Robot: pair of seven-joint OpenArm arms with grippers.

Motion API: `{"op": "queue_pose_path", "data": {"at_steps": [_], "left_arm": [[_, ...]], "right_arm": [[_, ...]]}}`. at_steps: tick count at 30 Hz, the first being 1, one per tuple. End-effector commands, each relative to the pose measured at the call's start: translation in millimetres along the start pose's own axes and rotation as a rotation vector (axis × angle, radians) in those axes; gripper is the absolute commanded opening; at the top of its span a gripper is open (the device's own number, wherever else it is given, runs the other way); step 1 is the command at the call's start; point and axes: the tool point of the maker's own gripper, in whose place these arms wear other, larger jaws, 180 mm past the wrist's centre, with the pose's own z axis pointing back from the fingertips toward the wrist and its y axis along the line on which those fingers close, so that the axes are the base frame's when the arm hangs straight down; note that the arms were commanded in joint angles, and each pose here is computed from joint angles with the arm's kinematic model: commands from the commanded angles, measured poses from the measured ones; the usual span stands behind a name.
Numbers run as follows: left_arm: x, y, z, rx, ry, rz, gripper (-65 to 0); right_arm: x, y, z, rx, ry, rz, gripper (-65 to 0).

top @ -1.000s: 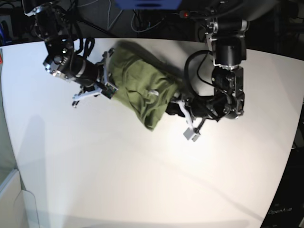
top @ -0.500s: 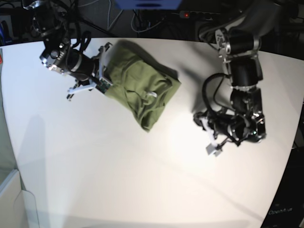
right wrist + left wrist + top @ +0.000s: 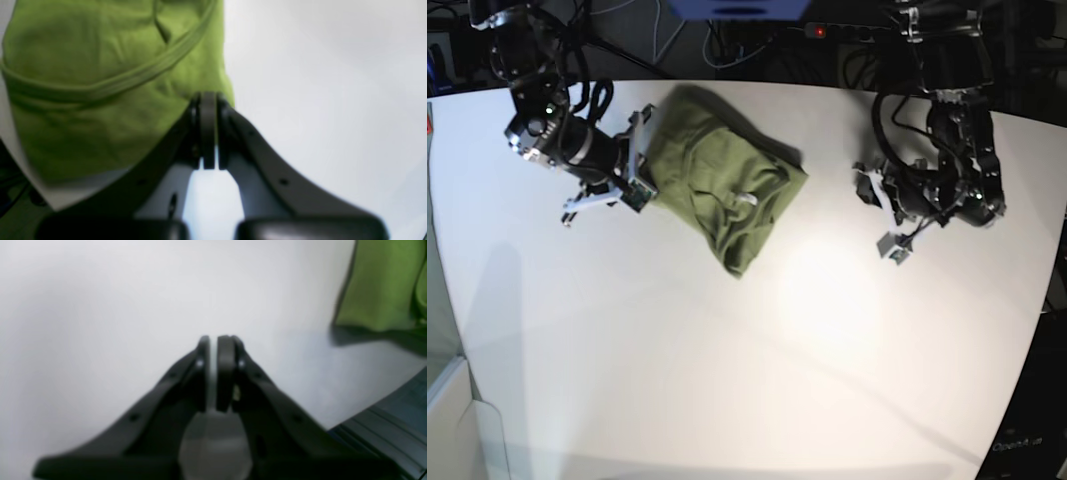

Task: Fold the T-shirt properly
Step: 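Grip opposite sides of the bundle with both grippers and square it, then press and smooth the bundle's side with the right gripper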

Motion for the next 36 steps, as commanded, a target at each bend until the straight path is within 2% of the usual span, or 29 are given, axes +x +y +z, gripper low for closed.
{"op": "queue_pose_path", "data": {"at_steps": [1,6,8,11,19,24,29,36], "left_arm": [[-14,-10,-6,-0.016,0.070,-0.026,-60.8],[-19,-61,-22,-0.183,0.074,-0.093,-60.8],[-19,-72,-25,-0.220,0.075,-0.102,-60.8],[-19,-77,-27,-0.232,0.076,-0.109,-60.8],[0,-62,-25,-0.184,0.064,-0.120,-60.8],[7,-64,-46,-0.251,0.101,-0.045,-60.8],[41,-77,-70,-0.337,0.024,0.044,-60.8],[111,-90,-73,-0.399,-0.100,0.070,-60.8]], "right_arm": [[2,-8,1,-0.017,-0.015,0.000,-65.0],[-12,-12,-10,-0.007,0.001,-0.034,-65.0],[-18,-11,-14,0.001,0.008,-0.048,-65.0],[-20,-9,-16,0.006,0.003,-0.058,-65.0],[-20,8,-17,0.030,-0.004,-0.088,-65.0],[-26,23,-17,0.057,0.006,-0.107,-65.0],[-31,43,-16,0.088,0.015,-0.140,-65.0],[-27,60,-15,0.108,0.001,-0.173,-65.0]]}}
